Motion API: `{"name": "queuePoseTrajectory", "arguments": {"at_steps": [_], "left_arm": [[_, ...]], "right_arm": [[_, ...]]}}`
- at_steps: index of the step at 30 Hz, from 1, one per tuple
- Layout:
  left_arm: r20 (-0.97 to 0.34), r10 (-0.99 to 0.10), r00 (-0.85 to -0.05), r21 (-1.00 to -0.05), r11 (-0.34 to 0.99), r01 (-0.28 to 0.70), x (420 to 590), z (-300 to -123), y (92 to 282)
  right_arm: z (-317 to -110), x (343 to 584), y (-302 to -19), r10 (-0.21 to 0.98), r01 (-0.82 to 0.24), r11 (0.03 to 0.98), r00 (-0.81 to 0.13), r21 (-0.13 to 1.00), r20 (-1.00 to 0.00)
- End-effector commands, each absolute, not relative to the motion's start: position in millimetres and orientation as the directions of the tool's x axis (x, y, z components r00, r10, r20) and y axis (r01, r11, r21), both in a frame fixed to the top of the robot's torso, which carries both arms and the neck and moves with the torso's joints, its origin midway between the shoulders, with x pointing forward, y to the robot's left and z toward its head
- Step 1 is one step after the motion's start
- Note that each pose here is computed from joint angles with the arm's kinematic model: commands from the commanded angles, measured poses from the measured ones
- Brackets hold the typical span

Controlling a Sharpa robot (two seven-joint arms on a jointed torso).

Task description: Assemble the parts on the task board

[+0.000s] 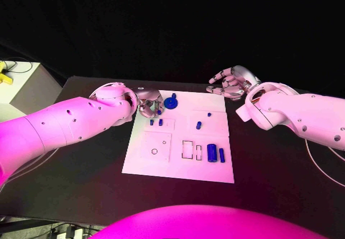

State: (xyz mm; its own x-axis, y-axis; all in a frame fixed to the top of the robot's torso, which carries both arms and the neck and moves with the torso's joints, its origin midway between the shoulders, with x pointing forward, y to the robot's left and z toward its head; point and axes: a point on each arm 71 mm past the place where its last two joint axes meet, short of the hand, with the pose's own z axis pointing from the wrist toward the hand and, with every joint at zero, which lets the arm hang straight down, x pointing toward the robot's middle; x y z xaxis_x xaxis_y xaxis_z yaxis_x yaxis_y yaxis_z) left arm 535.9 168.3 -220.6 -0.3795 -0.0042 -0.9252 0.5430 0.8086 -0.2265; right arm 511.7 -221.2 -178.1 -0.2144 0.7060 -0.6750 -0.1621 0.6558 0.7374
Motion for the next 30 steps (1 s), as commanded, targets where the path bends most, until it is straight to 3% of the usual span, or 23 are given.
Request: {"name": "queuePoseTrajectory", "arguments": {"at_steps": [1,17,26,30], "left_arm": [[-0.925,0.000,-0.379,-0.224,0.806,0.548,535.2,-220.5,166.4],[-0.928,-0.004,-0.373,-0.215,0.822,0.527,536.9,-220.7,173.7],[-0.930,-0.008,-0.368,-0.202,0.847,0.492,539.1,-219.6,194.5],[-0.935,-0.067,-0.348,-0.233,0.855,0.463,541.7,-213.0,208.7]], "right_arm": [[-178.1,511.2,-220.1,0.700,-0.176,0.657,-0.221,0.733,-0.680],[-178.6,511.5,-221.7,0.699,-0.172,0.659,-0.220,0.733,-0.680],[-180.3,514.1,-230.7,0.667,-0.193,0.680,-0.241,0.708,-0.705],[-180.2,514.6,-235.1,0.609,-0.250,0.709,-0.254,0.659,-0.751]]}}
